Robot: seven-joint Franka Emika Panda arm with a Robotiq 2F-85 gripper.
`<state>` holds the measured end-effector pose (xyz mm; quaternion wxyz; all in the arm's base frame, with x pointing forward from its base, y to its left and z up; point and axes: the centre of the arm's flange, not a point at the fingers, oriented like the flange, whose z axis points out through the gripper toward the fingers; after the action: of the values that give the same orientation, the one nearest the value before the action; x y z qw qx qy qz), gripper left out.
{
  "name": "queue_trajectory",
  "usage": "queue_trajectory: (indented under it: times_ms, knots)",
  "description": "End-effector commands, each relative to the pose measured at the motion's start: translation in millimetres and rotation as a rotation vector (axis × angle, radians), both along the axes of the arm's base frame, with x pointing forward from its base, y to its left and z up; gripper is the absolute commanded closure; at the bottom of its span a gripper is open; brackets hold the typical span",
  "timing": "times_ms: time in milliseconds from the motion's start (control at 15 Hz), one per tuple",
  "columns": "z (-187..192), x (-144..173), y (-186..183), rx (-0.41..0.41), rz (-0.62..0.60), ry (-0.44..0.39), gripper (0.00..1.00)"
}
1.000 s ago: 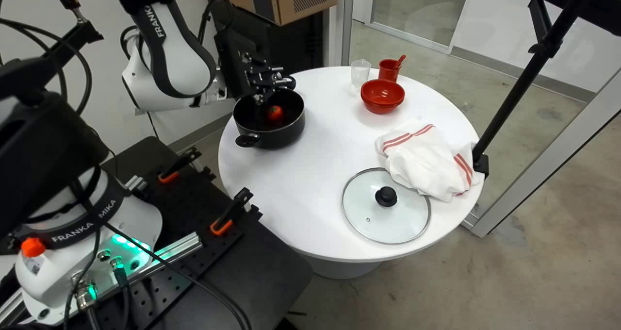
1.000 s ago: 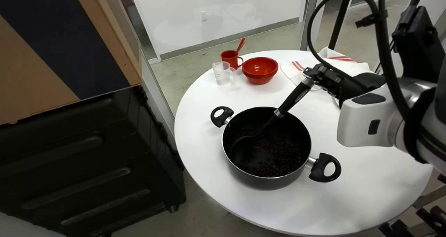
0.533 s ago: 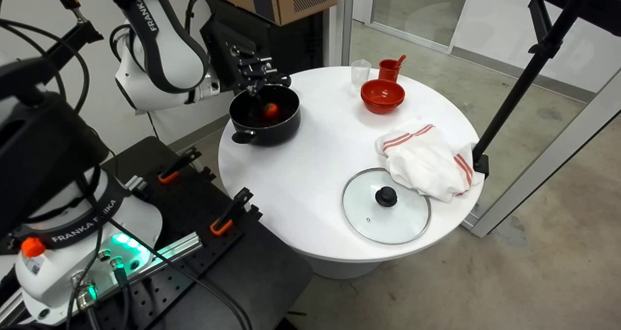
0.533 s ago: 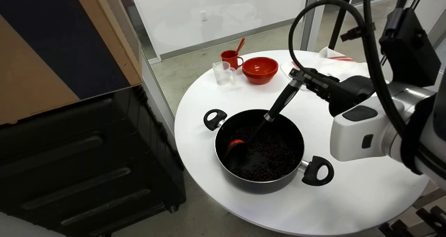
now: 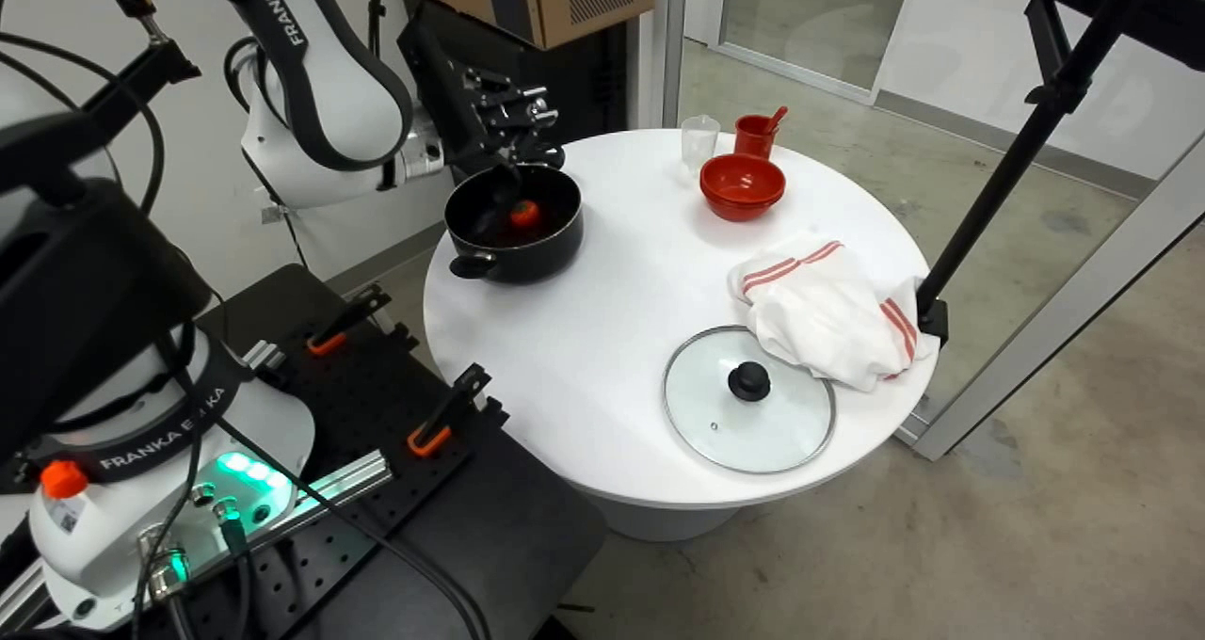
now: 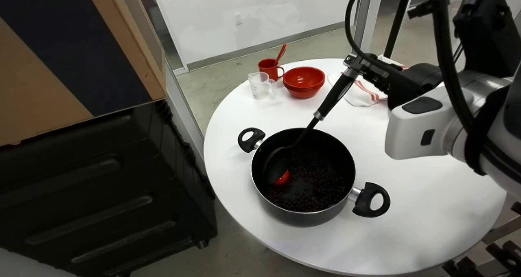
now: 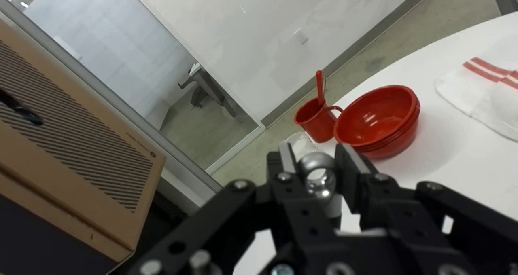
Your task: Stir the content in the pot with the spoon
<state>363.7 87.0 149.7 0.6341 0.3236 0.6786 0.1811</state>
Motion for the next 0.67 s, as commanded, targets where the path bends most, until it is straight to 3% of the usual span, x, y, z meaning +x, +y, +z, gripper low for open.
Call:
queue_trajectory:
  times_ms: [0, 600]
  knots:
    - [30, -6, -60, -0.011, -0.011, -0.070, 0.93]
    - [41, 11, -105, -0.039, -0.136, -0.106, 0.93]
